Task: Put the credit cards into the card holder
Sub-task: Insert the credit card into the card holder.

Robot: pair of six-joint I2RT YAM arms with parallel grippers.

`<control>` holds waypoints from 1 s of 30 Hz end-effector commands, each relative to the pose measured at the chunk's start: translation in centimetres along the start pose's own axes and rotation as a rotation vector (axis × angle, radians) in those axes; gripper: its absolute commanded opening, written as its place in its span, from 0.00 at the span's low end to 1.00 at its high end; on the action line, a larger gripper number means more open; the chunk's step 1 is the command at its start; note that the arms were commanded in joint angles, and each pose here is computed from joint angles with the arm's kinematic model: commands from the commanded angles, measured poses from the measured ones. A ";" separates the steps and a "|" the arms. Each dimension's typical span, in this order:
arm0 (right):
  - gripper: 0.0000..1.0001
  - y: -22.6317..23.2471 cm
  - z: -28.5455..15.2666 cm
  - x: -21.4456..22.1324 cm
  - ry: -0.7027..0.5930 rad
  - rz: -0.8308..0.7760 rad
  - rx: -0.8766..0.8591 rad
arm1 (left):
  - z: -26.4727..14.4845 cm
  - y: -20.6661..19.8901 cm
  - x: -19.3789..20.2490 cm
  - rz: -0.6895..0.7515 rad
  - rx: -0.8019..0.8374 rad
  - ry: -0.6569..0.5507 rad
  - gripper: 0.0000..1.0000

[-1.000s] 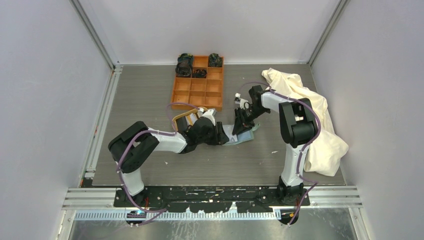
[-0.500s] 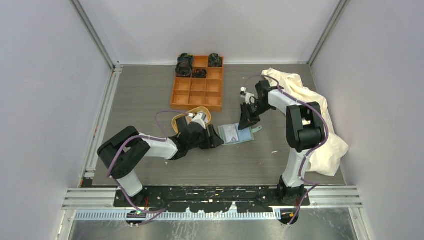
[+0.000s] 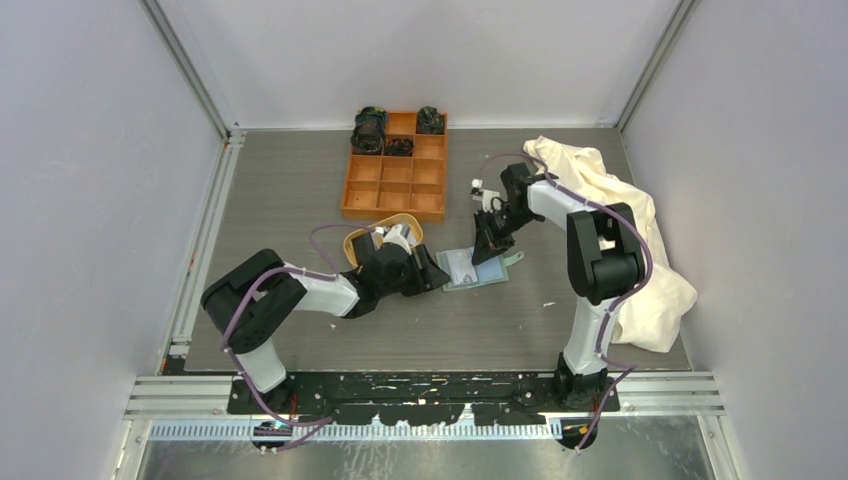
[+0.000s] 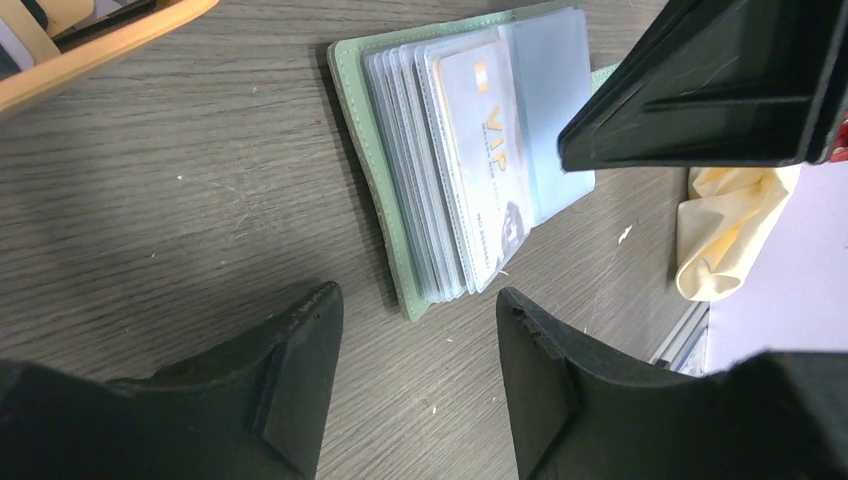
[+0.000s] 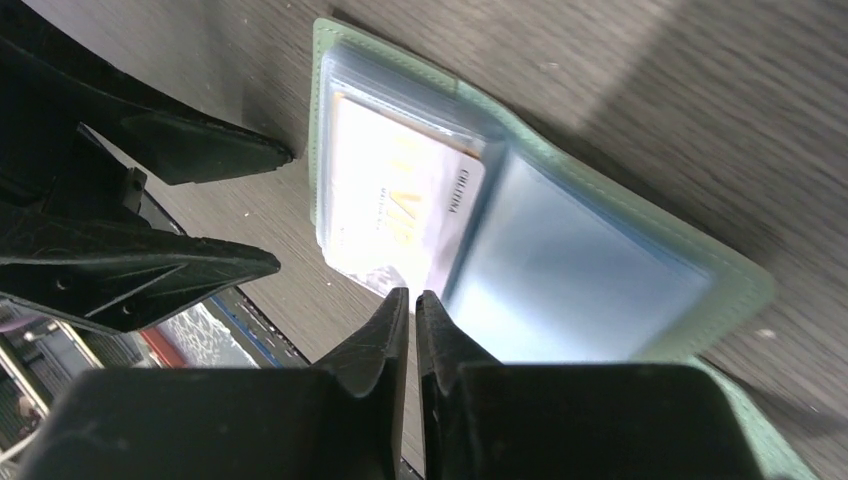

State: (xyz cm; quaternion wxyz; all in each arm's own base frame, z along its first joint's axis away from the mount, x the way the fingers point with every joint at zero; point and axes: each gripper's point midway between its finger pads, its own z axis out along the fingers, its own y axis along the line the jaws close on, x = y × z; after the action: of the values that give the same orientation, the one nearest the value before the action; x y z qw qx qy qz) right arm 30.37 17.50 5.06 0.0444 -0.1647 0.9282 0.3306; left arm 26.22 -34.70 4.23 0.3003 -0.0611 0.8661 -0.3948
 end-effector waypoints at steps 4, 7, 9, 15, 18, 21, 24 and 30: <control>0.13 -1.1 1.3 -0.1 0.056 -0.013 0.068 | 0.9 1.3 -0.5 -0.023 -0.036 -0.013 0.61; 0.12 -1.5 1.9 0.4 0.089 -0.001 0.077 | 1.3 1.0 -0.1 -0.044 -0.010 0.015 0.62; 0.12 -2.0 2.3 0.7 0.113 0.004 0.093 | 1.7 1.0 -0.1 -0.057 0.001 0.021 0.64; 0.12 -3.1 3.0 1.5 0.157 0.025 0.121 | 2.3 0.3 -0.2 -0.066 0.031 0.027 0.64; 0.11 -3.0 3.0 1.5 0.158 0.026 0.112 | 2.6 -0.4 -0.2 -0.062 0.059 0.037 0.64; 0.11 -2.2 2.8 1.3 0.152 0.020 0.077 | 2.8 -1.3 -0.3 -0.059 0.100 0.043 0.63; 0.12 -0.2 2.0 0.8 0.121 -0.004 -0.008 | 2.6 -2.3 -0.6 -0.053 0.143 0.033 0.63; 0.17 1.6 -1.2 -0.6 0.022 -0.032 -0.071 | 1.8 -3.8 -1.6 -0.033 0.204 -0.004 0.61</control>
State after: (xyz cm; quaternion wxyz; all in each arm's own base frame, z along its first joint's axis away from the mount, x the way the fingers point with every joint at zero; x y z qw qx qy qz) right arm 29.42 17.53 2.42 -0.0232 -0.1672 0.9327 0.3186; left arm 28.06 -37.13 4.86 0.2826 -0.0696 0.8413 -0.4555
